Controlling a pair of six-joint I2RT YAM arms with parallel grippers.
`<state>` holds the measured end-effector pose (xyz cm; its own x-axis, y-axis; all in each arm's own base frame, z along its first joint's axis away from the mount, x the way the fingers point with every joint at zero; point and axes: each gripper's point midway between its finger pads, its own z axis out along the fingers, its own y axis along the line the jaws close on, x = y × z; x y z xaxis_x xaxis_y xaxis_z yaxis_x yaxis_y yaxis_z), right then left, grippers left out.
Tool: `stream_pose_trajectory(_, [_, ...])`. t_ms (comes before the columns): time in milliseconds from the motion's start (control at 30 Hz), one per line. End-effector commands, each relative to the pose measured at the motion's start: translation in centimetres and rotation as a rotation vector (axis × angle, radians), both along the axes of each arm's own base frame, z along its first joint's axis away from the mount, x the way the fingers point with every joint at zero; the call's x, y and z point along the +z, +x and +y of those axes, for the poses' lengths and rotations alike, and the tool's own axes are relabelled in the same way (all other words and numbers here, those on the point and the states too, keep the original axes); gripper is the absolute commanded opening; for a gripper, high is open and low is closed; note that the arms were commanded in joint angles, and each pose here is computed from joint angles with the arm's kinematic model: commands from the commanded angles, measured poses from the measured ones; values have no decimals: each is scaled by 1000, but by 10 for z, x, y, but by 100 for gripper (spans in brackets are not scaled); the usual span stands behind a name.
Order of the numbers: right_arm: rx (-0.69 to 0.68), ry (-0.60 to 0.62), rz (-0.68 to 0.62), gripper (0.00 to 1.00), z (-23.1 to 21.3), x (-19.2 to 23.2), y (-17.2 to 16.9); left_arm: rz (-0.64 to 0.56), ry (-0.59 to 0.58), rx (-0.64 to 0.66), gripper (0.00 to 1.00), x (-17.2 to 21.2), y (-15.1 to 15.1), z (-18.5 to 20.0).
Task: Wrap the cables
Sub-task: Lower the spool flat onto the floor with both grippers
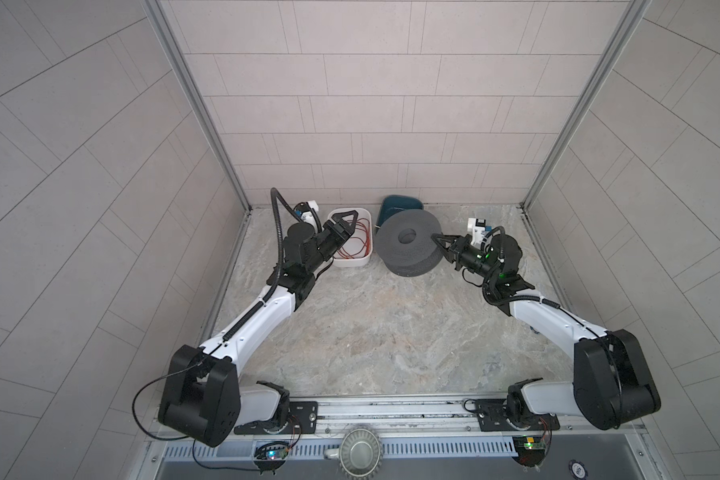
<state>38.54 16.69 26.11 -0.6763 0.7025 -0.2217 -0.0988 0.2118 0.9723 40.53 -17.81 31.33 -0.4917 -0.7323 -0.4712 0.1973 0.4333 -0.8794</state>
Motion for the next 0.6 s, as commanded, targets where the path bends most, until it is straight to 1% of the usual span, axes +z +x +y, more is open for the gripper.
stream_pose_trajectory(0, [11,32,-115,0,-2,36,-14,-29,21,-2,67,6,-3,5])
stream_pose_trajectory(100, [27,16,-93,0,-1,24,-24,-30,20,-6,67,9,-3,8])
stream_pose_trajectory(267, [44,-12,-37,0,-2,-8,-40,-12,67,-4,67,10,-5,15])
stream_pose_trajectory(467, [61,7,2,0,-2,-34,-53,-6,98,-2,67,10,-11,19])
stream_pose_trajectory(567, [68,6,-3,0,-2,-41,-57,-4,102,-3,68,10,-12,20])
